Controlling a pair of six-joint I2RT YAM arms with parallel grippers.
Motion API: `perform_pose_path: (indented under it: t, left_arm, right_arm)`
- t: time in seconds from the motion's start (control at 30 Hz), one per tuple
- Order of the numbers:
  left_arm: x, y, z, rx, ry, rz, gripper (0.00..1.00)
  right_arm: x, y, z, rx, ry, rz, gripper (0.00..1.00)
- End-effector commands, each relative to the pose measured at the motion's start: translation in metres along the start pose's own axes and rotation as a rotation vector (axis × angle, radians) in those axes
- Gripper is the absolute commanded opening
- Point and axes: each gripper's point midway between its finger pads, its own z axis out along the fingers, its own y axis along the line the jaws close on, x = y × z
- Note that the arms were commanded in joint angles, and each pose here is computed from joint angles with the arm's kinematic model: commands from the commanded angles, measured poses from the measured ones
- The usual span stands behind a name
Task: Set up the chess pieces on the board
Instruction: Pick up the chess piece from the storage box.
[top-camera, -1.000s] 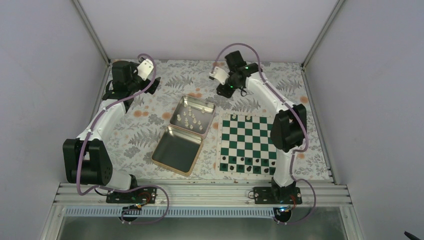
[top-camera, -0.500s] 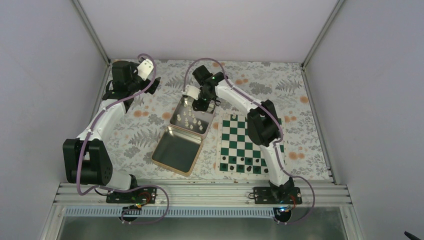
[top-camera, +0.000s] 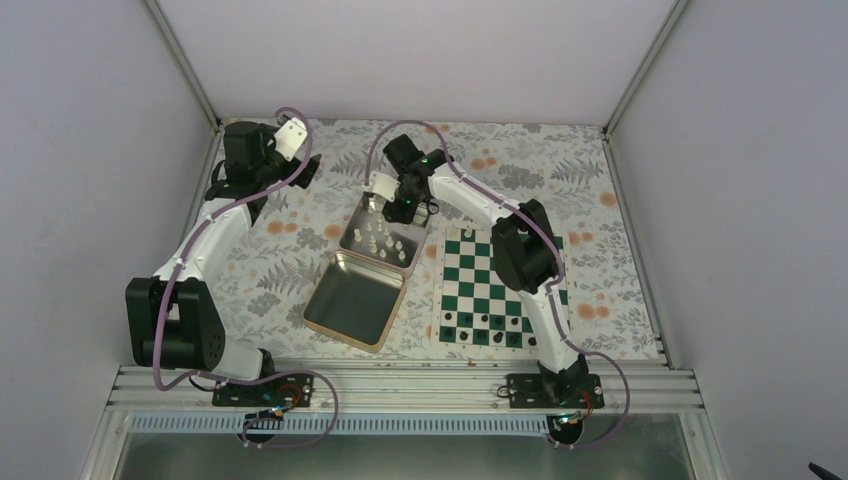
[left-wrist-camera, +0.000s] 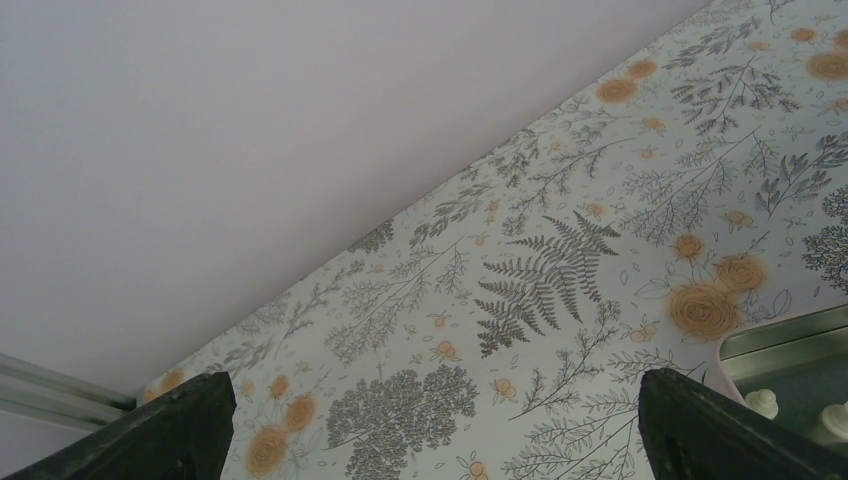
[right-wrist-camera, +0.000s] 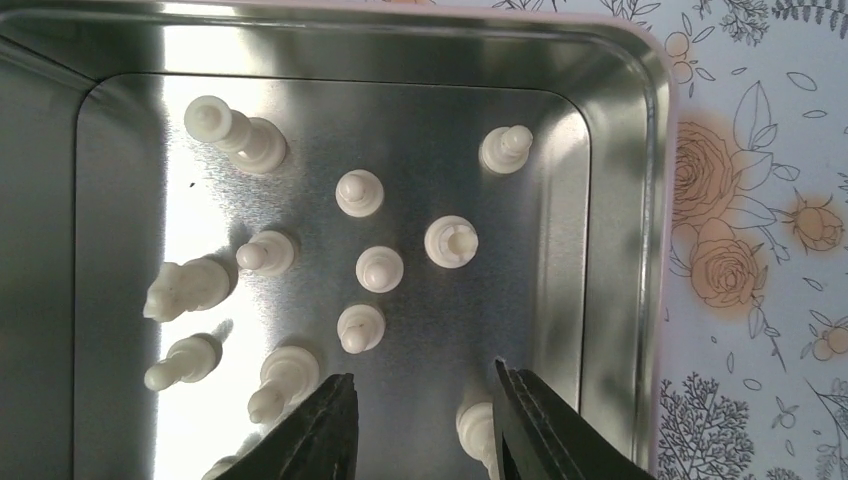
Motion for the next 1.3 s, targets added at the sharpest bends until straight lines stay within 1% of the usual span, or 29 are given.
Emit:
perform_pose_path:
  t: [0.0, 0.2, 0.53, 1.0, 1.27]
  left_arm:
    - [-0.007, -0.002, -0.003, 0.006, -0.023, 0.004, 1.00]
    - [-0.007, -0.001, -0.006, -0.004, -0.026, 0.009, 1.00]
    - [-0.007, -0.001, -0.007, -0.005, -0.027, 0.011, 1.00]
    - [-0.007, -0.003, -0.007, 0.002, -0.028, 0.007, 1.00]
    - [-0.010, -0.002, -0.009, 0.002, -0.035, 0.009, 1.00]
  right_arm:
    - [-0.015, 0.003, 0.006, -0.012, -0.073, -0.013, 0.38]
    - [-0.023, 0.002, 0.016, -0.020, -0.112, -0.003, 0.38]
    - [-0.021, 0.006, 0.034, -0.050, -0.123, -0.003, 0.38]
    - [-0.020, -0.002, 0.047, -0.019, -0.124, 0.009, 0.37]
    - [-0.017, -0.005, 0.055, -0.017, -0.103, 0.008, 0.36]
